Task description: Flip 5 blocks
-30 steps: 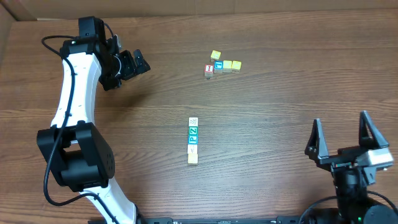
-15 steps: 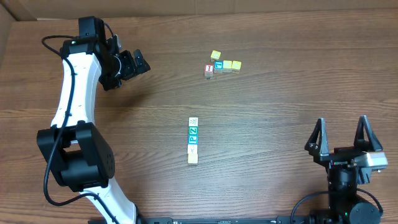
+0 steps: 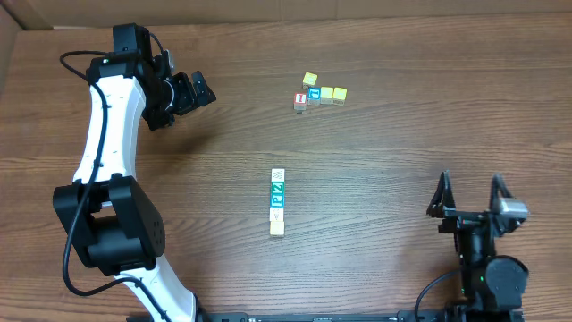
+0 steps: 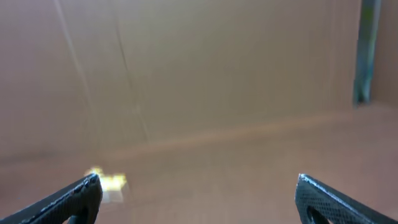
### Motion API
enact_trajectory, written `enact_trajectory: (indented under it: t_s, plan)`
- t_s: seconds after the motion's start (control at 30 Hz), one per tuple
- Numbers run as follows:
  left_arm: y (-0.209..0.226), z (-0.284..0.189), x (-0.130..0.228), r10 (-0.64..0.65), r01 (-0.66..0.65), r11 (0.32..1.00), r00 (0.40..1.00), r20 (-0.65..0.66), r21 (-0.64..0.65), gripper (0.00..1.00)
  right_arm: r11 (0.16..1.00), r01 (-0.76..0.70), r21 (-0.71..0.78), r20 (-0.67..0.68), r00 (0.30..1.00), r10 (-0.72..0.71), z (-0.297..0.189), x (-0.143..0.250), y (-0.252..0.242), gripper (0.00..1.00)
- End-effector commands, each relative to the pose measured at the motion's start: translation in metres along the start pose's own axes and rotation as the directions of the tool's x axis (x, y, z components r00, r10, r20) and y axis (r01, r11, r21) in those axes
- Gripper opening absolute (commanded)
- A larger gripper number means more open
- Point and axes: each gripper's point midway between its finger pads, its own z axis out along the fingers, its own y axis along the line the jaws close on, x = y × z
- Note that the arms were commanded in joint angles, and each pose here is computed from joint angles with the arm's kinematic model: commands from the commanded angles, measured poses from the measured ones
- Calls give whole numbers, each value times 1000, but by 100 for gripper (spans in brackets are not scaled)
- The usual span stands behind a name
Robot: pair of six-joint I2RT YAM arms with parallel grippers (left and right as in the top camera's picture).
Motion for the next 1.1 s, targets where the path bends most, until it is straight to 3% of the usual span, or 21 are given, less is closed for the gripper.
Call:
enact_trajectory:
  t_s: [0.0, 0.17, 1.07]
  plan:
    - [-3, -1, 0, 2, -2, 1000, 1000, 3, 6, 100, 998, 61, 4, -52, 997, -61, 0, 15, -3, 100]
    - [-3, -1, 0, 2, -2, 1000, 1000, 3, 6, 100, 982, 185, -44, -55, 981, -187, -1, 18, 4, 100]
    - [-3, -1, 0, 2, -2, 1000, 1000, 3, 6, 100, 982, 185, -47, -54, 981, -187, -1, 17, 5, 100]
